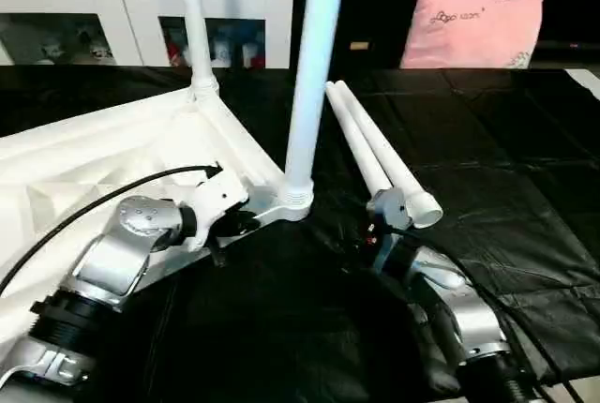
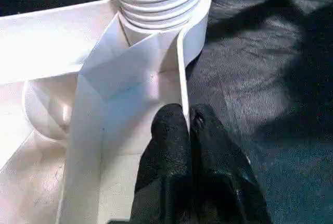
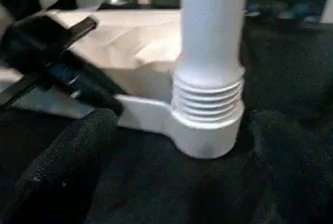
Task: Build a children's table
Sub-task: Rotate leg to tighten
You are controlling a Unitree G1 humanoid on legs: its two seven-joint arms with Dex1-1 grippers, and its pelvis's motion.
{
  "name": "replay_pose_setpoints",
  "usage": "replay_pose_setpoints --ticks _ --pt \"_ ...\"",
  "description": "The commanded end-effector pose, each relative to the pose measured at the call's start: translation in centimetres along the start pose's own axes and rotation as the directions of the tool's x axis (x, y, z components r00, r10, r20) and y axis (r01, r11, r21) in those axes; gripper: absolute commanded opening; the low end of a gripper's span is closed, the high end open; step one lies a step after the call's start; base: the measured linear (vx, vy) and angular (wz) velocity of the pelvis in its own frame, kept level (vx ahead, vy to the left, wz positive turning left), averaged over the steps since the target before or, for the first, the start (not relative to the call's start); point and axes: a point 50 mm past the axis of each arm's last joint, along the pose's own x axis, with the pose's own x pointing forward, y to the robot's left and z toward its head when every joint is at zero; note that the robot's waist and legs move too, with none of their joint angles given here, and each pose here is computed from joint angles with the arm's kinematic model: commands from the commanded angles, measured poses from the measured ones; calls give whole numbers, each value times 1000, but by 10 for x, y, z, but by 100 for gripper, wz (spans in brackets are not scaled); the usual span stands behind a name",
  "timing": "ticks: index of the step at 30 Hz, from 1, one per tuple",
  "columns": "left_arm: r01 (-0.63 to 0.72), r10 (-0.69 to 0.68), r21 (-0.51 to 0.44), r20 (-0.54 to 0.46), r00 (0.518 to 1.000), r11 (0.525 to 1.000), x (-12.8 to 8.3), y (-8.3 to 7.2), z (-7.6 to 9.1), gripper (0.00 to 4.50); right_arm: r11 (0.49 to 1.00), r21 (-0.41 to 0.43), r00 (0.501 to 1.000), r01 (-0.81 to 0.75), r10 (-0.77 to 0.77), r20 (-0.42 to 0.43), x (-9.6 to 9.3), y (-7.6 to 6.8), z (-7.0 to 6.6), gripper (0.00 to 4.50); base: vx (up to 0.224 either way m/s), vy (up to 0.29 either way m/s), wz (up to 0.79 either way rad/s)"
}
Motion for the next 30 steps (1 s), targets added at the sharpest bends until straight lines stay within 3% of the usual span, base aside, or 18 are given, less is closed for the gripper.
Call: replay_pose_setpoints --ticks 1,7,17,26,30 --pt "51 -49 27 -47 998 998 0 -3 -8 0 999 -28 1000 -22 22 1 -1 -1 7 445 0 0 0" --pt "174 -165 127 -75 983 977 -5 -4 -14 0 992 -60 994 -108 106 -25 -2 -6 21 445 0 0 0" --pt "270 -265 184 -52 963 945 2 -16 -8 0 973 -19 970 -231 228 -87 -16 -17 22 445 0 0 0" --pt "293 -286 159 -63 956 943 -7 -17 -19 0 964 -31 960 -266 262 -94 -4 -13 22 445 0 0 0" --pt "308 -309 114 -5 951 945 -8 -16 -11 0 956 4 953 -294 294 -71 -6 -15 29 445 0 0 0"
